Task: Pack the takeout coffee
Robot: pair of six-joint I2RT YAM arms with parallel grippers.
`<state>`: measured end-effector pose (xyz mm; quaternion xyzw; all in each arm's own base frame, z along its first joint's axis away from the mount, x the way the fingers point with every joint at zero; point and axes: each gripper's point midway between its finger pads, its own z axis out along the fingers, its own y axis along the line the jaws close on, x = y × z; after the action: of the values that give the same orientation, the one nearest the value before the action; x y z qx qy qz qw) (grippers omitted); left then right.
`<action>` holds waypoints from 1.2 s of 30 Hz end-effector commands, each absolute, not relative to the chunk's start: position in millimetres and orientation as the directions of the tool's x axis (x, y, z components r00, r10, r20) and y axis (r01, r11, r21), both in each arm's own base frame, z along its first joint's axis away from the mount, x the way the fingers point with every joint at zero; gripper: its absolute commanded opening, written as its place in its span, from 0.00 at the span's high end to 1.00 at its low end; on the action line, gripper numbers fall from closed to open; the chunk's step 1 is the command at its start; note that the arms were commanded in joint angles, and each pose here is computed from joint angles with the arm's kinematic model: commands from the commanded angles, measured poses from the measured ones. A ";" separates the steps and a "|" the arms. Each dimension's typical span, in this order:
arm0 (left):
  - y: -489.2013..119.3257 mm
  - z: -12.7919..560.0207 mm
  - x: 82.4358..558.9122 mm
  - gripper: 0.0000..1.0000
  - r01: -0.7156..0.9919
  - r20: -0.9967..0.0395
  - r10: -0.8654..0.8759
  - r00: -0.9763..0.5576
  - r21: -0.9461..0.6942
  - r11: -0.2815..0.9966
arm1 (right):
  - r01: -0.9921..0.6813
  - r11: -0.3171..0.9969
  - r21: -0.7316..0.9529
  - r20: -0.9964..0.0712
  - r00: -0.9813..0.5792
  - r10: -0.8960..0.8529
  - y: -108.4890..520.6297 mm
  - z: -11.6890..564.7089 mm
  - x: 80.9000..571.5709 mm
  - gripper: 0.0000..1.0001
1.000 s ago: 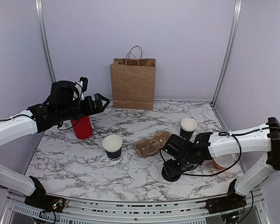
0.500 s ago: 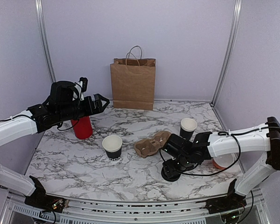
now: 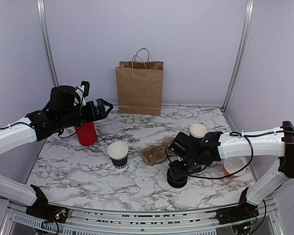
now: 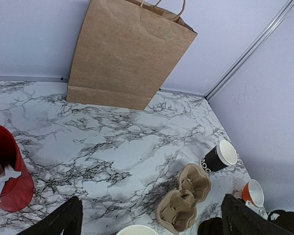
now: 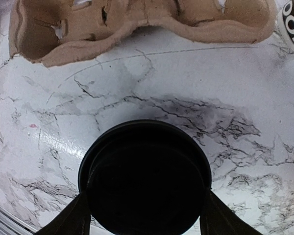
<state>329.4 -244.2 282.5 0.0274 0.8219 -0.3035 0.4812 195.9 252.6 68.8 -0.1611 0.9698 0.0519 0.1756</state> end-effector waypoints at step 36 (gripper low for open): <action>-225.0 261.5 323.1 0.01 0.273 -0.803 -0.216 -0.556 -0.422 0.864 | -0.342 0.937 0.068 -0.412 -0.865 -0.286 263.1 111.0 211.9 0.26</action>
<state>328.2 -238.5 273.4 0.0233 0.8290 -0.2889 0.4782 195.9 251.7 80.2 -0.1660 0.9706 0.0552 0.1655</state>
